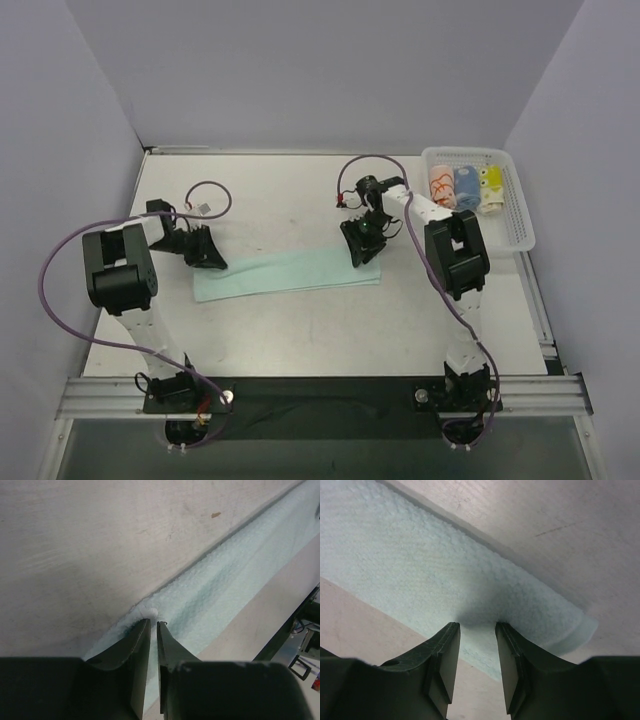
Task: Roll the towels
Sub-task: Fold the towel
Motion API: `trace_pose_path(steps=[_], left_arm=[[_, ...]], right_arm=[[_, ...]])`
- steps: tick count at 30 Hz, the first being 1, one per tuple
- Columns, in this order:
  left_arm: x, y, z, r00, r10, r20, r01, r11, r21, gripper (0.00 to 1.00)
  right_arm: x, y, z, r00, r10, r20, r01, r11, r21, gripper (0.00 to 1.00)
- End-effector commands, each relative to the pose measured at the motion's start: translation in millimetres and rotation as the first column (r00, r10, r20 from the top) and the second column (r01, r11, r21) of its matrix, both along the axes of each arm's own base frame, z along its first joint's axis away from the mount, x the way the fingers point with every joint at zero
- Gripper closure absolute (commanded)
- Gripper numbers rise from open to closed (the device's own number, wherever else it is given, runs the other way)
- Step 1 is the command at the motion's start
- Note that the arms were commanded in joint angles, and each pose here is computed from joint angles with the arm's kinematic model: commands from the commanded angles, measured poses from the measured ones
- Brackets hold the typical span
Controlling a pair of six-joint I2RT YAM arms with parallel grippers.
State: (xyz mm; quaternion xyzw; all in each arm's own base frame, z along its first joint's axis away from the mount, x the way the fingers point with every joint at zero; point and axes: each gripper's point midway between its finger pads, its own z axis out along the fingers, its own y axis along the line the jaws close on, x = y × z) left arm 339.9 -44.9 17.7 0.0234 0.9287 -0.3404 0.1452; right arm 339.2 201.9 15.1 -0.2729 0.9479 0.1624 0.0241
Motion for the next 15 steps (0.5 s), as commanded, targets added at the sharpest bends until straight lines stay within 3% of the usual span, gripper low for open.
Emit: trace_pose_path(steps=[1, 2, 4, 6, 10, 15], left_arm=[[25, 24, -3, 0.997, 0.076, 0.036, -0.078, 0.994, 0.072, 0.77], [28, 29, -2, 0.995, 0.094, 0.042, -0.097, 0.993, 0.074, 0.76], [35, 31, 5, 0.992, 0.111, 0.067, -0.115, 0.992, 0.049, 0.64], [37, 17, 29, 0.989, 0.080, 0.122, -0.072, 0.995, -0.068, 0.53], [32, 2, 67, 0.977, 0.046, 0.207, -0.022, 0.993, -0.116, 0.45], [17, 8, 103, 0.947, 0.033, 0.319, -0.029, 0.999, -0.018, 0.43]], right_arm=[[4, -18, -1, 1.000, -0.021, -0.007, 0.021, 0.998, -0.066, 0.64], [8, -21, -3, 1.000, -0.022, -0.002, 0.022, 0.997, -0.075, 0.64], [14, -27, -6, 1.000, -0.023, 0.008, 0.024, 0.996, -0.090, 0.64], [22, -29, -3, 0.999, -0.020, 0.032, 0.023, 0.995, -0.094, 0.64], [44, -37, 7, 0.992, 0.035, 0.118, -0.018, 0.990, -0.137, 0.64], [51, -35, 41, 0.982, 0.009, 0.187, 0.008, 0.996, -0.086, 0.59]])
